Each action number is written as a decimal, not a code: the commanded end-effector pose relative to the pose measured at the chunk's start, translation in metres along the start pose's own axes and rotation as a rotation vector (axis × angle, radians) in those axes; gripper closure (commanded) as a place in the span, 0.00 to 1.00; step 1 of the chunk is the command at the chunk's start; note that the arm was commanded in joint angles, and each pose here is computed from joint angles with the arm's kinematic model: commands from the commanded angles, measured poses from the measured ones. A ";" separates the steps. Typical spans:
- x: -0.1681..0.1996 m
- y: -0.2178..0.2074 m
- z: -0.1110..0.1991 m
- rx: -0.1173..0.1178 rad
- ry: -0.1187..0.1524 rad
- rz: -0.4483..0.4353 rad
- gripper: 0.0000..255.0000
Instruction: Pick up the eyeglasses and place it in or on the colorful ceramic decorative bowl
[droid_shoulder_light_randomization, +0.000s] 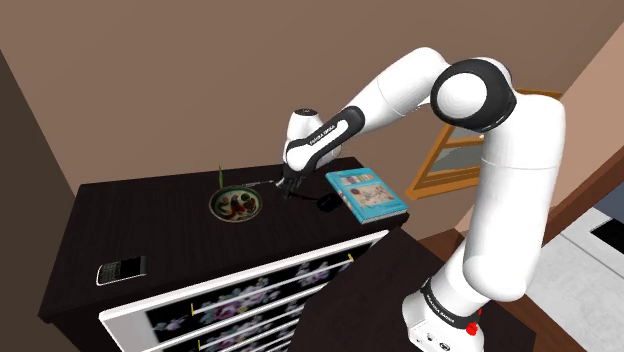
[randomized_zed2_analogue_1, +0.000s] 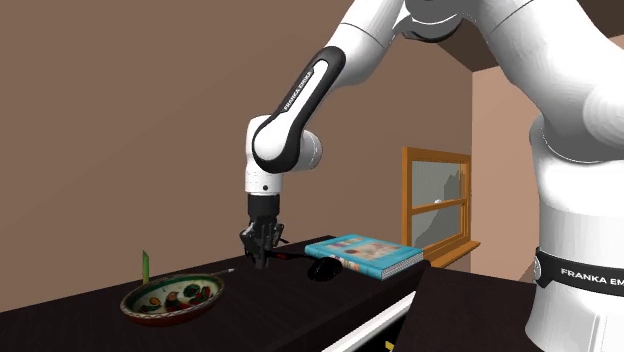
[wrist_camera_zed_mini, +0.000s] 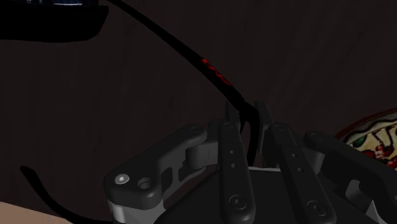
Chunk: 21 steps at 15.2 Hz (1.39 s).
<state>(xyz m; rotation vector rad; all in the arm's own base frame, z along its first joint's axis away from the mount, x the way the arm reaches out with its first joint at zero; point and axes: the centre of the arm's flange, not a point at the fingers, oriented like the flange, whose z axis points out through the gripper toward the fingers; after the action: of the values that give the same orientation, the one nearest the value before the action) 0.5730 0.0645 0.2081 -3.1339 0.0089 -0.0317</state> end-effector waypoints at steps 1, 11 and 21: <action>-0.001 0.000 -0.010 0.000 0.000 0.000 1.00; 0.000 0.000 -0.062 0.000 0.000 0.000 1.00; 0.032 -0.115 -0.063 0.000 0.000 0.000 1.00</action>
<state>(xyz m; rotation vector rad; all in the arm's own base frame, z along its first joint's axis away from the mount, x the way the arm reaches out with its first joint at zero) 0.6008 0.1654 0.2702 -3.1338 0.0068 -0.0314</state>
